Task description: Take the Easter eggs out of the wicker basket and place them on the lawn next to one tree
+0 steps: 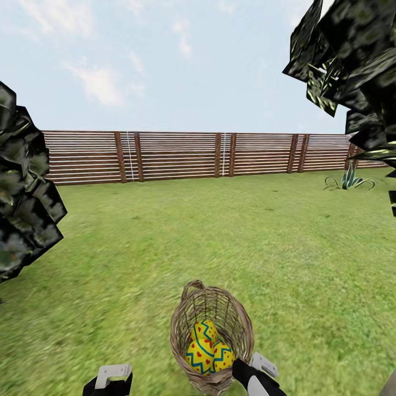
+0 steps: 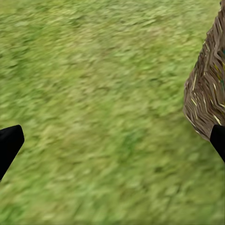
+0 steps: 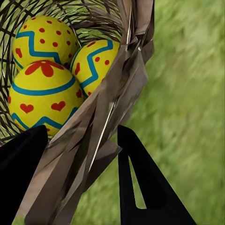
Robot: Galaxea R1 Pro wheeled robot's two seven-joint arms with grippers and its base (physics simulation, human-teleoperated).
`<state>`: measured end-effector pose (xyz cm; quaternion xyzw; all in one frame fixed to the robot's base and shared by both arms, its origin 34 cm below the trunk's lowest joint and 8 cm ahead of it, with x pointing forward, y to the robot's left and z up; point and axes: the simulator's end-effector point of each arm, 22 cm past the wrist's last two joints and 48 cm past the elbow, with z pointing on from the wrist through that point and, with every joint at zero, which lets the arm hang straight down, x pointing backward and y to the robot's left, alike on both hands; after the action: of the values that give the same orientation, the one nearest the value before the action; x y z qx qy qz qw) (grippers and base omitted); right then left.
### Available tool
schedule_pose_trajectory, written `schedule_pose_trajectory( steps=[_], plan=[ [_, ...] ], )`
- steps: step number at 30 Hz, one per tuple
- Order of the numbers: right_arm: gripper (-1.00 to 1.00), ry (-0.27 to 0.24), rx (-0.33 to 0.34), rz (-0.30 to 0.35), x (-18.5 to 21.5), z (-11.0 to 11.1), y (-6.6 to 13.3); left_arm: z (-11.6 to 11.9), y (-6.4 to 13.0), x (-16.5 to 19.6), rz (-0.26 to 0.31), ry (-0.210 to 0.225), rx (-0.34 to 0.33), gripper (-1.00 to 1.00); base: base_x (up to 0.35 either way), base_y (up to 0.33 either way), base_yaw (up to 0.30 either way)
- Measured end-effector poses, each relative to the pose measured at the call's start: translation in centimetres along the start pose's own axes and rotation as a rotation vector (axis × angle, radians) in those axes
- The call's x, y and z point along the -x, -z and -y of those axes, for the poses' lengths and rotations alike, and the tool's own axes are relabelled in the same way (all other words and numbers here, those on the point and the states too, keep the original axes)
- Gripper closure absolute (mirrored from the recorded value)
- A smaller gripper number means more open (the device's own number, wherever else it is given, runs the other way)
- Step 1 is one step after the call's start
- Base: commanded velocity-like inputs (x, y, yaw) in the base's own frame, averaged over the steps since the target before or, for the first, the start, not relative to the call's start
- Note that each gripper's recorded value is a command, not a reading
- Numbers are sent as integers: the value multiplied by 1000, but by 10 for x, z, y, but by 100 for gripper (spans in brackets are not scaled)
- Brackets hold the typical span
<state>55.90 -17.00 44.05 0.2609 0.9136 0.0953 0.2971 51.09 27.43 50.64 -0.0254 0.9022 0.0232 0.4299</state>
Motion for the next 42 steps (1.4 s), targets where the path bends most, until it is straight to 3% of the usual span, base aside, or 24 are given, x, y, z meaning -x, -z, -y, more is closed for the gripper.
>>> schedule_pose_trajectory(
  steps=[23, 34, 35, 36, 42],
  plan=[
    [100, 0, 1, -1, -31, 19, -33, 0, -23, -46, -3, 0, 2, -100, 0, 0, 0],
    [100, -20, 26, 28, -29, 16, -44, -1, -32, -64, -3, 0, 4, -100, 0, 0, 0],
    [-100, -20, 26, 28, -29, 16, -44, -1, -32, -64, -3, 0, 4, -100, 0, 0, 0],
    [-100, 1, 4, 3, -42, 26, -46, -1, -32, -64, -4, 1, 4, -100, 0, 0, 0],
    [-100, 2, 3, 1, -43, 27, -47, 0, -32, -64, -5, 0, 1, -100, 0, 0, 0]
  ],
)
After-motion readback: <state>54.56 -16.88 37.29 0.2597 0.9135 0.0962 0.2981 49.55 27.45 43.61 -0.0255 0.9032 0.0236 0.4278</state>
